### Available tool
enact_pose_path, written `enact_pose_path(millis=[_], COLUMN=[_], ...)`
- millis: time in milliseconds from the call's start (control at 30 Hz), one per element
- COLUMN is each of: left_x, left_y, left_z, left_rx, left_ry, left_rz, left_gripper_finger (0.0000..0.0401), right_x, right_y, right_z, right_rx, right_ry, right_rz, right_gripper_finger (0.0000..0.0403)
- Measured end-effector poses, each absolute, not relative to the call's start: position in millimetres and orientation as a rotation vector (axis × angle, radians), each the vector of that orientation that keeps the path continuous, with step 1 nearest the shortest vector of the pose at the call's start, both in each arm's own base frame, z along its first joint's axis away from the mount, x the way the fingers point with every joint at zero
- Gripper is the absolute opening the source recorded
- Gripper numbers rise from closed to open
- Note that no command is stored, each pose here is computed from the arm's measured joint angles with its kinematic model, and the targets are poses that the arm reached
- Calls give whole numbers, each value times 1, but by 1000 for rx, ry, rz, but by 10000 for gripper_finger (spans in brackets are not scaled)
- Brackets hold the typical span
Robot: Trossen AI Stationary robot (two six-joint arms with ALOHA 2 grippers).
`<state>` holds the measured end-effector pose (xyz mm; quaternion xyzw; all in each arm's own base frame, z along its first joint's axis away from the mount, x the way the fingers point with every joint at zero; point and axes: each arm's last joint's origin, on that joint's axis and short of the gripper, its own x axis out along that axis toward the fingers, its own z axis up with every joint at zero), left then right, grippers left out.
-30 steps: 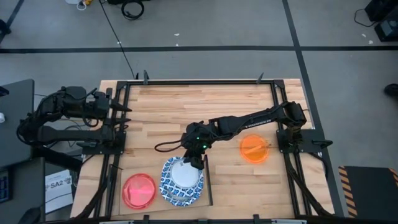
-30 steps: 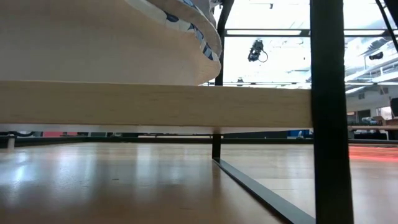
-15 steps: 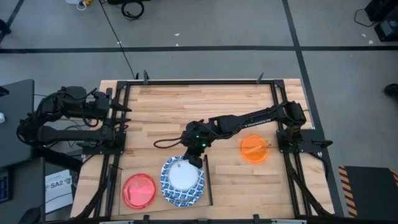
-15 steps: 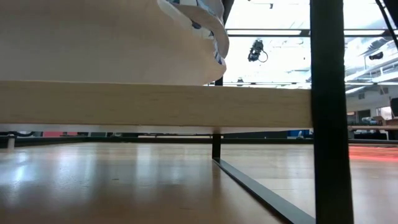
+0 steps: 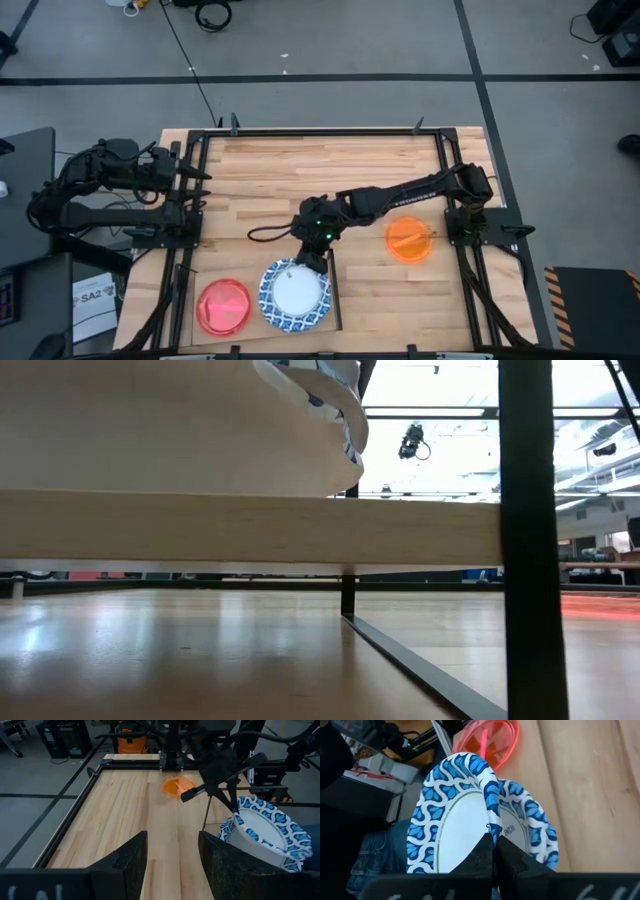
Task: Place and stack plates onto a shelf
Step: Stack the blue bowl on top of the other blue bowl on the shelf
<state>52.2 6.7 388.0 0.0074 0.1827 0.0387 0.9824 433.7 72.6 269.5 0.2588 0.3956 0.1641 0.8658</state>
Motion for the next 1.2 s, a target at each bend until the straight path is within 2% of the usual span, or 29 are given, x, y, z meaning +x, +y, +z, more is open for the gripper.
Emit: enact_pose_path(millis=[333, 667, 967, 1200], left_x=[52, 52, 52, 52], left_y=[7, 7, 7, 7], left_z=[388, 388, 387, 387], left_rx=[14, 14, 14, 14], left_ry=[368, 373, 375, 375], left_rz=[78, 77, 78, 78], left_gripper_finger=[183, 183, 183, 183], right_x=[441, 445, 444, 445], right_y=[82, 81, 81, 80], right_z=[256, 254, 254, 254], right_rx=[522, 524, 522, 439], right_ry=[831, 806, 807, 781], right_rz=[347, 365, 359, 336], right_gripper_finger=[10, 38, 99, 155])
